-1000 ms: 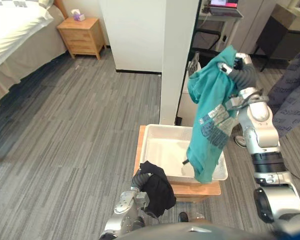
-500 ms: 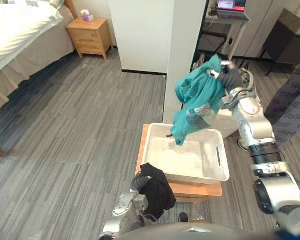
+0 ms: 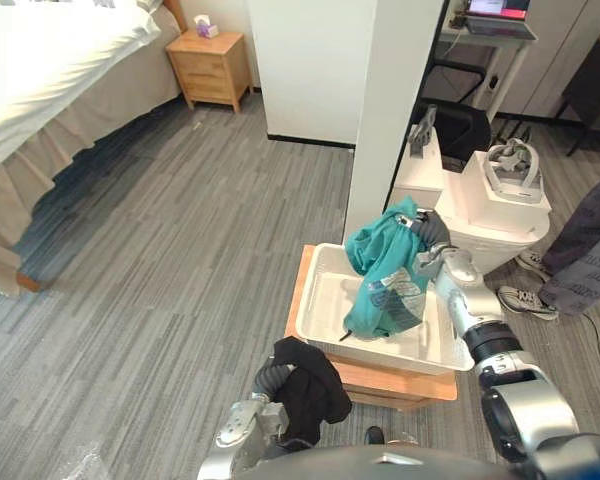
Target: Tidy the bed and pick cloth on bed and put in laundry
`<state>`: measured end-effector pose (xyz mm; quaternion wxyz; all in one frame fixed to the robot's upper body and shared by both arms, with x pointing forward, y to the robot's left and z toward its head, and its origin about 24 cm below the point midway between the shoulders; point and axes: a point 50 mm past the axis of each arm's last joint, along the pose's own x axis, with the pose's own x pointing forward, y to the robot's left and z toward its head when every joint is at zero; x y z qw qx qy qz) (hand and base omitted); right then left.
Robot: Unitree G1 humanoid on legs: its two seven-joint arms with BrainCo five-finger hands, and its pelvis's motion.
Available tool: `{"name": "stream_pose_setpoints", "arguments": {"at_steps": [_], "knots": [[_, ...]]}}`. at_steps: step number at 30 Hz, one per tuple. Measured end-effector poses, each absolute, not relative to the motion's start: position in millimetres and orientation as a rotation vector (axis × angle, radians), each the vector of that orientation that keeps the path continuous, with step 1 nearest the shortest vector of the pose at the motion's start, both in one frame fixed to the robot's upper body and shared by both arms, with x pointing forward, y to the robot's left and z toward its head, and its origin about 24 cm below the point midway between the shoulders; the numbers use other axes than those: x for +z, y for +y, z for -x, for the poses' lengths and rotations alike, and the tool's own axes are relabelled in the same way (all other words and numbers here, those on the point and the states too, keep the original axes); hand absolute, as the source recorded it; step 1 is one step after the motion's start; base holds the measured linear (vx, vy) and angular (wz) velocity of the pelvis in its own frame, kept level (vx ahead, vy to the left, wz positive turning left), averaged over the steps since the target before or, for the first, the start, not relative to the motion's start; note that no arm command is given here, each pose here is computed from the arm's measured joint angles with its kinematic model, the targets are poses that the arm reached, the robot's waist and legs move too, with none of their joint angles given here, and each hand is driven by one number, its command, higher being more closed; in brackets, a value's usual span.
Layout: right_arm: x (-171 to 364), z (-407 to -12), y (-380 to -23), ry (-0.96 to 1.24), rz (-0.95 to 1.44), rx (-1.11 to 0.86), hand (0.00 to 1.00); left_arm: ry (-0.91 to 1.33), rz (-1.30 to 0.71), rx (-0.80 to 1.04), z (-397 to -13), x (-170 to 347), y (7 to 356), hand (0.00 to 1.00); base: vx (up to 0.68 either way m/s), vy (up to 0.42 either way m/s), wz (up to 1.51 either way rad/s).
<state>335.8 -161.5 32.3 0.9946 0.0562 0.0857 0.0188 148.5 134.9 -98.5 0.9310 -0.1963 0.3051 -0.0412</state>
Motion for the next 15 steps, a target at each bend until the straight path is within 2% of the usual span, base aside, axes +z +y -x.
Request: {"name": "stream_pose_setpoints", "arguments": {"at_steps": [4, 5, 11, 15], "knots": [[6.9, -326.1, -158.6, 0.256, -0.134, 0.005, 1.0, 0.601, 0.409, -0.093, -151.8, -94.5, 132.6, 1.0, 0.02, 0.002, 0.03], [0.2, -321.5, -157.6, 0.272, -0.147, -0.004, 0.0, 0.604, 0.408, -0.093, -151.0, -94.9, 132.6, 1.0, 0.04, 0.001, 0.08], [-32.3, -295.9, -153.3, 0.359, -0.157, -0.019, 0.0, 0.599, 0.405, -0.092, -149.8, -94.9, 133.5, 1.0, 0.03, 0.003, 0.02], [-35.1, -292.0, -151.9, 0.345, -0.114, -0.013, 0.0, 0.588, 0.393, -0.107, -149.2, -94.4, 133.4, 1.0, 0.0, 0.0, 0.0]]}}
